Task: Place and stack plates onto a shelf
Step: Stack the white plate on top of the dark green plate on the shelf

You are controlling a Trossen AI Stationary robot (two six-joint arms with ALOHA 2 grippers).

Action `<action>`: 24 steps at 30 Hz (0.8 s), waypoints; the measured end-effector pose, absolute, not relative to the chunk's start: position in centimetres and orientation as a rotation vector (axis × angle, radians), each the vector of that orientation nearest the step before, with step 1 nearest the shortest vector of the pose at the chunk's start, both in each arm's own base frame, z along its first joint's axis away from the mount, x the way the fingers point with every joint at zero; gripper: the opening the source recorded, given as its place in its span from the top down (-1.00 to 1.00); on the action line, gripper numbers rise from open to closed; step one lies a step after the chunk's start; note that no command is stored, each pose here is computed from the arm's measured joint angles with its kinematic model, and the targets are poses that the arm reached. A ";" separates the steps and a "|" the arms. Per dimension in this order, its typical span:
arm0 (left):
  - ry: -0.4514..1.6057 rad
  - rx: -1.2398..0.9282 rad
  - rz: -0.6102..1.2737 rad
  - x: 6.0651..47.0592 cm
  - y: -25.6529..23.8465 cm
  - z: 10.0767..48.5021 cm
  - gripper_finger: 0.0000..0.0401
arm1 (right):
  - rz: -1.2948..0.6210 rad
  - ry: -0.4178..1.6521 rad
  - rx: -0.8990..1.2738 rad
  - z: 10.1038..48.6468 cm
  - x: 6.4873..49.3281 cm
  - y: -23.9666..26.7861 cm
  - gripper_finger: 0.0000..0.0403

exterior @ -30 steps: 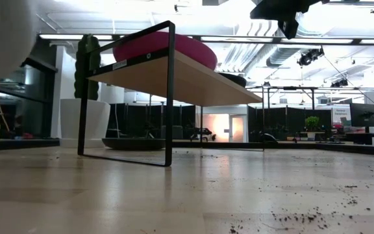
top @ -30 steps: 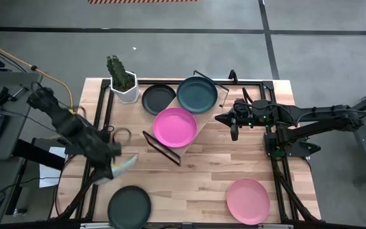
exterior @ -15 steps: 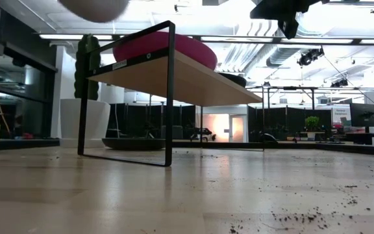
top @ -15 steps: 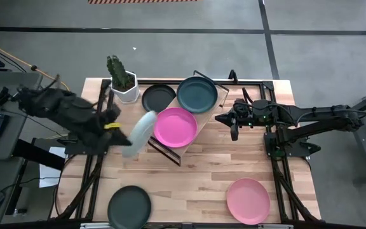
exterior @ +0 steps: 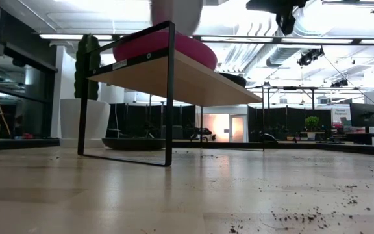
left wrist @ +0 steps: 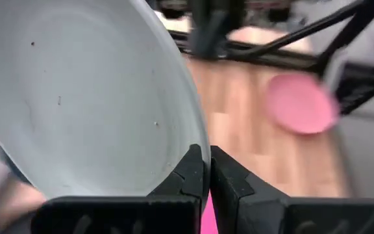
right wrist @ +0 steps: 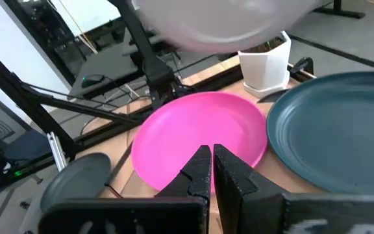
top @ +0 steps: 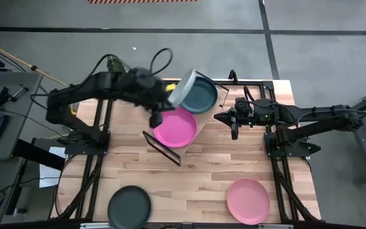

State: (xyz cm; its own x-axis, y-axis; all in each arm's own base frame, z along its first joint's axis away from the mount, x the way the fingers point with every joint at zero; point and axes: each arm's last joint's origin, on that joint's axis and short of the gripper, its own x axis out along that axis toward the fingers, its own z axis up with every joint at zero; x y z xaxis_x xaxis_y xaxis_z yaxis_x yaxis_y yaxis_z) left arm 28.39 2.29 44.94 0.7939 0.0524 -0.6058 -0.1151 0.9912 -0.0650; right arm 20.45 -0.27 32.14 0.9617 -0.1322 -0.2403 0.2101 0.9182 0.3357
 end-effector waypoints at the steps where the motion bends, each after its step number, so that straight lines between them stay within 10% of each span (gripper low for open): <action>1: 0.660 -0.040 0.088 29.0 2.9 44.8 1.00 | -0.176 0.210 0.368 32.2 20.5 -0.3 1.00; 11: 0.970 0.512 0.138 34.5 6.2 39.1 1.00 | -0.144 0.044 0.370 33.9 20.4 -0.3 1.00; 24: 1.135 0.621 0.020 38.8 6.7 33.3 1.00 | -0.116 -0.131 0.313 36.4 17.9 -0.3 1.00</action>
